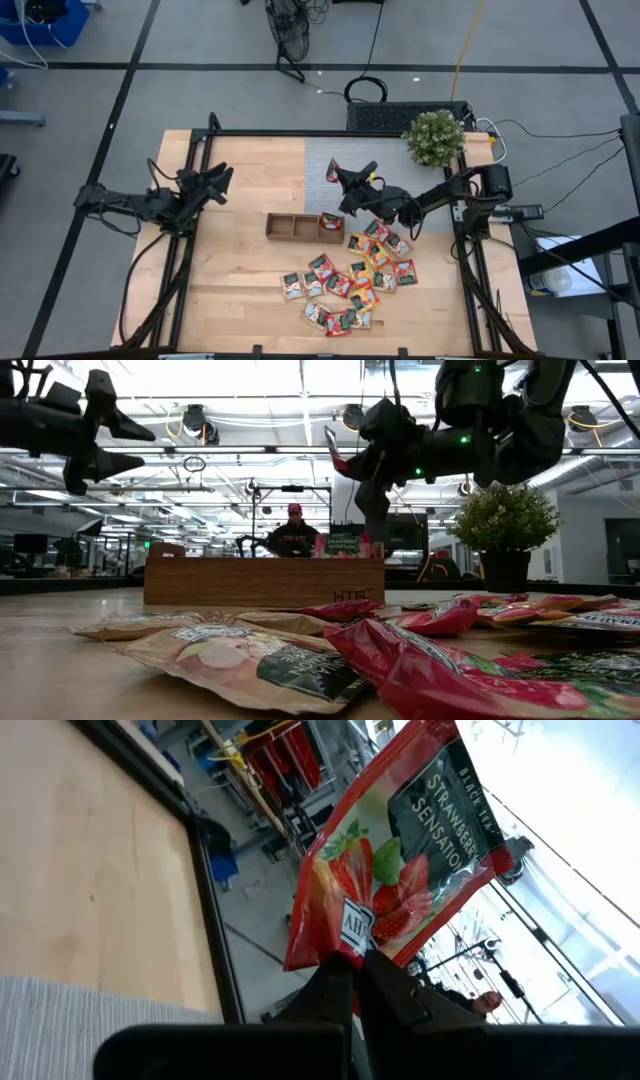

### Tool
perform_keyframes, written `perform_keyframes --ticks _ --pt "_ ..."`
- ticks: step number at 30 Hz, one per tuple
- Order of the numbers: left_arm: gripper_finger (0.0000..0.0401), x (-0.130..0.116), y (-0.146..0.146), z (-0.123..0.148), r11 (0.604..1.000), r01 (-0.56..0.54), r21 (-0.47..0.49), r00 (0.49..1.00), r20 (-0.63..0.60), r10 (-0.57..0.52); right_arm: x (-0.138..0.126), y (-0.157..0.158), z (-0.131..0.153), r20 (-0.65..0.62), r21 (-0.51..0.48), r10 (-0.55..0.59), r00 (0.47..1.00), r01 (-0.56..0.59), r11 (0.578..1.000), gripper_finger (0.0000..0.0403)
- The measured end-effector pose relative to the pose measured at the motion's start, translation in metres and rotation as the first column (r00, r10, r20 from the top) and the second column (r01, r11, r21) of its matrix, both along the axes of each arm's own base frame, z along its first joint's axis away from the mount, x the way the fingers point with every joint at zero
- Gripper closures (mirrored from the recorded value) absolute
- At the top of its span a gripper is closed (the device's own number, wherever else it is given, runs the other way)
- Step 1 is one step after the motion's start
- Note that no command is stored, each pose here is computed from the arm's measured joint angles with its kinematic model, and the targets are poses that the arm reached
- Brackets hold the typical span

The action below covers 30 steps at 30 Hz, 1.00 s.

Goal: Pick & Place Tea
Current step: Put the red tea bag into the right section of the wooden organizer

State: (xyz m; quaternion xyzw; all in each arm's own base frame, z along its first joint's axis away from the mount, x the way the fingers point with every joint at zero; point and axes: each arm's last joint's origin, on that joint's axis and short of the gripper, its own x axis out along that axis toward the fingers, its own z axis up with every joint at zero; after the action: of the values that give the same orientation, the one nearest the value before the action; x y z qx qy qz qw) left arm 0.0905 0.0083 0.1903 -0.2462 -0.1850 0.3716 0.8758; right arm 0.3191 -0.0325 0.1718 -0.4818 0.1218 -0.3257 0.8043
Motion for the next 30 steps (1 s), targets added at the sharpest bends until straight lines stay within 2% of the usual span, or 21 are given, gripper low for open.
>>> perform_keyframes --ticks 2,6,8,12,14,16,18,22,24,28,30 --pt "0.0151 0.001 0.0 0.001 0.999 0.04 0.005 0.999 0.024 -0.041 0.0 -0.002 -0.001 0.002 0.011 -0.003 1.0 0.003 1.0 0.0403" --pt "0.0151 0.005 -0.001 0.012 0.966 0.237 0.105 0.962 0.11 -0.249 0.0 -0.004 0.0 0.003 0.009 -0.011 1.0 0.011 1.0 0.0403" --pt "0.0151 0.009 0.001 0.014 0.967 0.241 0.087 0.959 0.133 -0.251 0.0 -0.004 0.0 0.001 0.005 -0.003 1.0 0.003 1.0 0.0403" --pt "0.0151 0.03 0.007 0.011 0.981 0.193 0.008 0.981 0.006 -0.193 0.001 -0.003 -0.001 0.02 0.028 0.044 0.999 -0.045 0.999 0.0403" --pt "0.0151 0.046 0.01 0.02 0.971 0.238 -0.011 0.97 -0.052 -0.238 0.001 -0.002 -0.002 0.024 0.05 0.05 0.998 -0.051 0.997 0.0403" --pt "0.0151 0.067 0.015 0.036 0.947 0.32 -0.021 0.943 -0.086 -0.321 0.002 -0.001 -0.004 0.017 0.074 0.054 0.998 -0.056 0.996 0.0403" --pt "0.0151 0.09 0.022 0.053 0.911 0.405 -0.071 0.902 -0.128 -0.412 0.004 0.001 -0.006 0.007 0.108 0.062 0.998 -0.063 0.992 0.0403" --pt "0.0151 0.135 0.048 0.08 0.817 0.498 -0.29 0.805 -0.197 -0.56 0.013 0.01 -0.01 -0.065 0.173 0.093 0.994 -0.081 0.982 0.0403" --pt "0.0151 0.155 0.061 0.086 0.772 0.517 -0.369 0.756 -0.227 -0.614 0.017 0.014 -0.011 -0.104 0.186 0.098 0.99 -0.077 0.98 0.0403" --pt "0.0151 0.188 0.075 0.095 0.71 0.567 -0.418 0.69 -0.23 -0.687 0.017 0.015 -0.01 -0.135 0.151 0.019 0.991 0.002 0.988 0.0403" --pt "0.0151 0.199 0.079 0.095 0.691 0.574 -0.439 0.67 -0.233 -0.705 0.016 0.014 -0.01 -0.155 0.122 -0.017 0.988 0.036 0.992 0.0403"
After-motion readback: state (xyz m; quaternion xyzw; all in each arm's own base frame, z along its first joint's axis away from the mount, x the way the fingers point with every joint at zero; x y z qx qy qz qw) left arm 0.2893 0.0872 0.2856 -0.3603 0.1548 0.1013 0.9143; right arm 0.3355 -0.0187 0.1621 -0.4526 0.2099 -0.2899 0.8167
